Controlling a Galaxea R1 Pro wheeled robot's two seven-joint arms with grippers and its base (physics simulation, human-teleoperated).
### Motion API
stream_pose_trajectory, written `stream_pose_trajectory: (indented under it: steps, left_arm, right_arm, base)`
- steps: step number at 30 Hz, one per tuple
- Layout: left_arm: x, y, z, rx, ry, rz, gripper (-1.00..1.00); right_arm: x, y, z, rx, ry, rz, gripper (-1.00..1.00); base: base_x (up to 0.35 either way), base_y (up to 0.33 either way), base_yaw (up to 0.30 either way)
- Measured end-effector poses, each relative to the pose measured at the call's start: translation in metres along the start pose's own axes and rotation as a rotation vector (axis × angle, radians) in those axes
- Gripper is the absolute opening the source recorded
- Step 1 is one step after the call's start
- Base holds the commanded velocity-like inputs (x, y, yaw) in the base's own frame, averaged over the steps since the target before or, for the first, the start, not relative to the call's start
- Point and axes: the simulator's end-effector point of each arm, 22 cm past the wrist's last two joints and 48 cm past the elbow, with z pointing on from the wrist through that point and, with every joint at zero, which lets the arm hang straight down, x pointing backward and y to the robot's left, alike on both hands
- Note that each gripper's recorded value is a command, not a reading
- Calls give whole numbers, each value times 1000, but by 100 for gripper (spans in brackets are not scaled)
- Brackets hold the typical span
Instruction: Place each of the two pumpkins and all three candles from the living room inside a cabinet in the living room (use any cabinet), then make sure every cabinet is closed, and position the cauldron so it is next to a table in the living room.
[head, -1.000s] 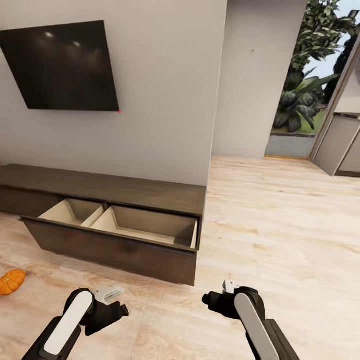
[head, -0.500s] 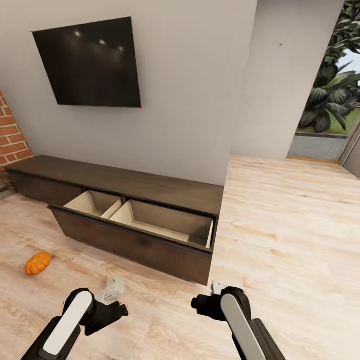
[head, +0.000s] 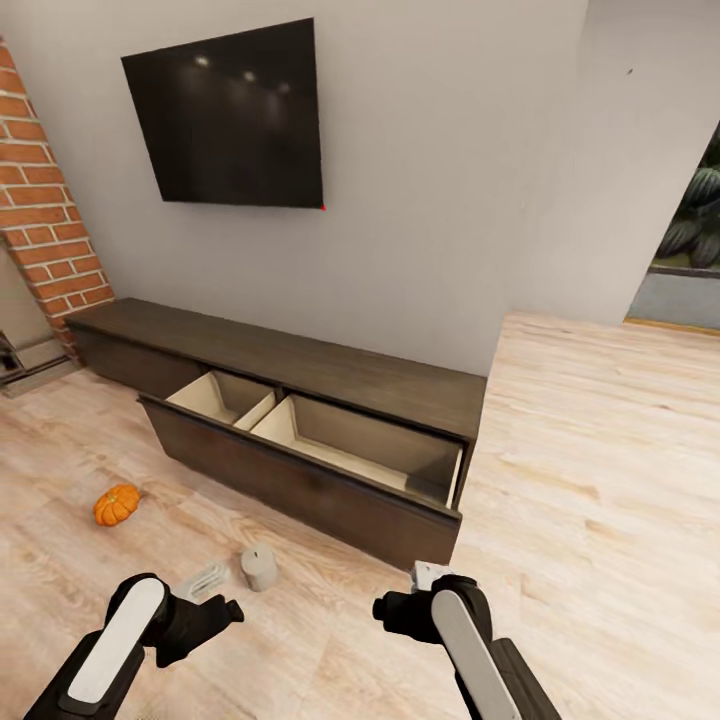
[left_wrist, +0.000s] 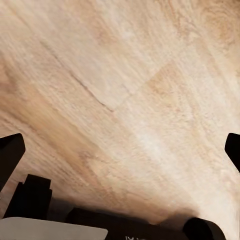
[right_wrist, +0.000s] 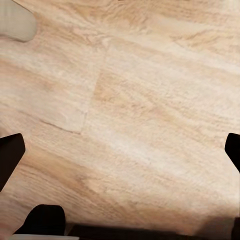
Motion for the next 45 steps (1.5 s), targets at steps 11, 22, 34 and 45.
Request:
stream_pose_trajectory:
  steps: [11,22,34,45]
  left_arm:
    - [-2,7,3,-4,5,-27,100]
    - [1,8,8,-10,16,-28,100]
    - [4,10,13,-15,29,-33,100]
    - [6,12,17,-19,37,-33,100]
  right_arm:
    - [7,0,7,2,23,-3,100]
    - [15,6,12,-2,40,-25,100]
    - [22,5,18,2,64,-30,100]
    - [38,5,29,14,97,-53,100]
  base:
    - [18,5,213]
    - [0,0,212]
    - [26,0,201]
    - [294,0,90]
